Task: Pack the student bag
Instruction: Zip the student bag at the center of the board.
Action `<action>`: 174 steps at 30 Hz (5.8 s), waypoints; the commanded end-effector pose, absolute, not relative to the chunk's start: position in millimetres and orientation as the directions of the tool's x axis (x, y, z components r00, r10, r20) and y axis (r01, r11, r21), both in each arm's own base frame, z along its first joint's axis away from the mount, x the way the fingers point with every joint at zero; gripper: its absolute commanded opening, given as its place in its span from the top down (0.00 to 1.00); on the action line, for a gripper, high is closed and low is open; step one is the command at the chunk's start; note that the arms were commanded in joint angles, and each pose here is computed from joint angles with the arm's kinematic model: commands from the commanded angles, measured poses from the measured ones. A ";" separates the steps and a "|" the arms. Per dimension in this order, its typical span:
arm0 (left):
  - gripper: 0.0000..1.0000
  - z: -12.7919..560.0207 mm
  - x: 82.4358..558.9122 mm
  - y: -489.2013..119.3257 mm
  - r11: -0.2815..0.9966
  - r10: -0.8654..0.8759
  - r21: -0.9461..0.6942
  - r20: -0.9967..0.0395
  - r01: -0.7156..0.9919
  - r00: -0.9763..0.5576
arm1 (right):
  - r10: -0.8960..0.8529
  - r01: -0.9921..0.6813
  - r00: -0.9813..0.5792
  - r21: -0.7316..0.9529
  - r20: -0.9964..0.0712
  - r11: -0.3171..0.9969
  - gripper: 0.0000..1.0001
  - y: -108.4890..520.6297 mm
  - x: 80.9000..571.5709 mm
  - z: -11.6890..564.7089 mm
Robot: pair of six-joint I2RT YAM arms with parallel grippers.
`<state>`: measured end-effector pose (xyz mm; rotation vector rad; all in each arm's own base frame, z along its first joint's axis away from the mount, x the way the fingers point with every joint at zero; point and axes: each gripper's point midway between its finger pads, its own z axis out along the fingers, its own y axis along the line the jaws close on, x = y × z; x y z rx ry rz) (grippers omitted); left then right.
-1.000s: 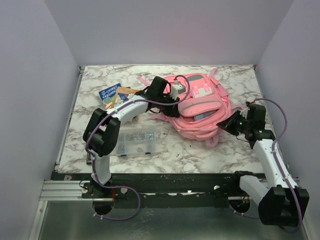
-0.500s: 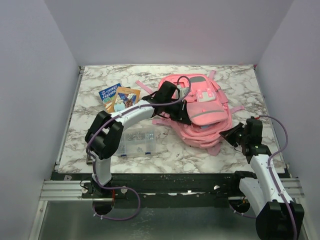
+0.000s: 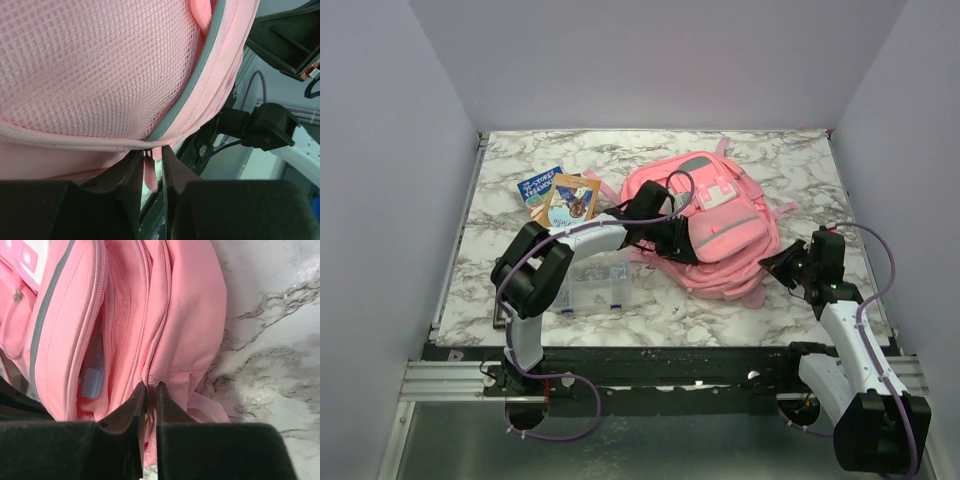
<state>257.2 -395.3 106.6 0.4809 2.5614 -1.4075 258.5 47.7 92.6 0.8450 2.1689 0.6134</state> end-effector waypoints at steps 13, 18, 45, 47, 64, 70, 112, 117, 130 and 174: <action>0.39 154.8 252.0 -358.1 0.430 0.017 -0.864 -0.280 0.260 -0.960 | 0.375 0.058 -0.689 0.469 -0.620 0.881 0.51 110.4 263.5 166.0; 0.40 150.1 261.5 -350.4 0.466 -0.130 -0.883 -0.134 0.059 -0.982 | 0.180 -0.150 -0.740 0.420 -0.648 0.895 0.39 197.0 244.0 145.8; 0.56 102.6 303.9 -371.2 0.454 -0.394 -0.801 0.212 -0.390 -0.894 | 0.210 -0.112 -0.637 0.359 -0.742 0.927 0.65 226.3 272.1 77.0; 0.57 96.9 306.4 -370.7 0.461 -0.402 -0.796 0.208 -0.393 -0.892 | 0.188 -0.124 -0.636 0.339 -0.748 0.933 0.65 228.9 272.4 75.9; 0.75 83.7 302.4 -360.5 0.487 -0.376 -0.789 0.198 -0.375 -0.905 | 0.281 -0.087 -0.650 0.437 -0.706 0.895 0.67 227.8 258.6 75.0; 0.77 81.6 298.6 -357.2 0.494 -0.375 -0.787 0.192 -0.371 -0.907 | 0.240 -0.116 -0.665 0.415 -0.707 0.903 0.69 227.7 254.3 74.3; 1.00 94.7 288.9 -364.6 0.471 -0.362 -0.792 0.227 -0.387 -0.904 | 0.161 -0.020 -0.421 0.186 -0.893 0.982 0.53 237.8 311.5 90.6; 1.00 91.5 285.2 -363.9 0.478 -0.357 -0.788 0.229 -0.388 -0.906 | 0.184 0.091 -0.406 0.161 -0.895 0.983 0.63 224.2 316.7 85.2; 1.00 91.6 304.7 -358.4 0.471 -0.387 -0.794 0.205 -0.384 -0.899 | -0.078 -0.012 -0.542 -0.085 -0.837 0.996 0.99 207.2 296.8 70.1; 0.41 119.2 282.8 -328.5 0.478 -0.313 -0.828 0.151 -0.293 -0.938 | -0.139 -0.099 -0.738 -0.098 -0.660 0.990 0.99 141.1 281.9 106.4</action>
